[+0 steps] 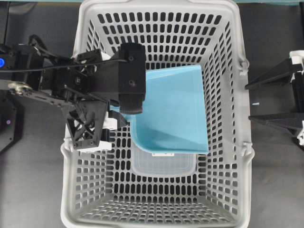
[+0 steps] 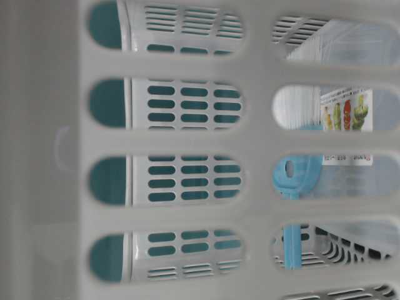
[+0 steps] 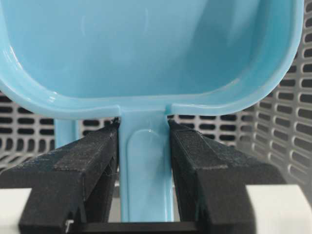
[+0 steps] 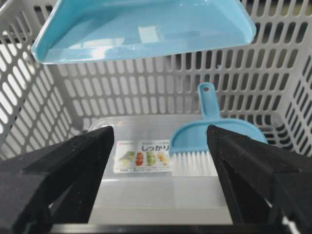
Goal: Pick up the dustpan from the shopping basket with the left arm.
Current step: 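Lift the gripped dustpan upward out of the basket with the left gripper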
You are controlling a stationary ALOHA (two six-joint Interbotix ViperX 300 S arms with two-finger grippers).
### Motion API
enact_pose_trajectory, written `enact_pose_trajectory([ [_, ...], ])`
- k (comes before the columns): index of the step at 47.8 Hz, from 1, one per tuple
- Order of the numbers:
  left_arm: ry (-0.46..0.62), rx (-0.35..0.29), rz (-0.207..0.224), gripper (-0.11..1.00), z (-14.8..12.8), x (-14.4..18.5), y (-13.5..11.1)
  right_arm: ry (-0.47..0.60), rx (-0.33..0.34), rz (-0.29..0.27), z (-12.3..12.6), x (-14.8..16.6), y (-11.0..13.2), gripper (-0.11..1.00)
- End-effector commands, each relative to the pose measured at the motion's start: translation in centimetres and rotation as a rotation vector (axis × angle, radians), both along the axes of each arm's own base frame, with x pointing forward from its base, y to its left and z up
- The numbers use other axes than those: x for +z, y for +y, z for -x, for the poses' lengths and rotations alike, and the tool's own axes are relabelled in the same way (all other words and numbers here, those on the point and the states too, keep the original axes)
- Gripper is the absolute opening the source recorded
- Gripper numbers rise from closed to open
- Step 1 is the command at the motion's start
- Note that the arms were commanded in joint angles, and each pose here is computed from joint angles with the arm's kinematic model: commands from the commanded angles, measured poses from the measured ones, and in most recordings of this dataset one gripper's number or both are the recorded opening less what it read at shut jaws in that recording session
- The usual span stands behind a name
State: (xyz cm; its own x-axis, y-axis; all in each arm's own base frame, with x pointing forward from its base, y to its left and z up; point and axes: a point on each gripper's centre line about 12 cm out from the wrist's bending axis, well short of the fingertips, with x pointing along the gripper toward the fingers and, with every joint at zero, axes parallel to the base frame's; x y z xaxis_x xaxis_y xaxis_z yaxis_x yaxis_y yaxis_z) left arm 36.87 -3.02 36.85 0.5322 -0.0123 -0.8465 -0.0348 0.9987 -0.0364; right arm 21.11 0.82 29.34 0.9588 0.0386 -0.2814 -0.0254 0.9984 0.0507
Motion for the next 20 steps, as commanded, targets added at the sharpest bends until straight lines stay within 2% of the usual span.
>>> enact_pose_trajectory([
  [1,-0.04,-0.002,-0.001,0.31,0.09,1.41,0.04,-0.017,0.002,-0.004,-0.17,0.38,0.07,0.74],
  [20,-0.034,-0.005,-0.002,0.31,-0.06,1.18,-0.03,-0.023,0.002,-0.004,-0.16,0.22,0.07,0.74],
])
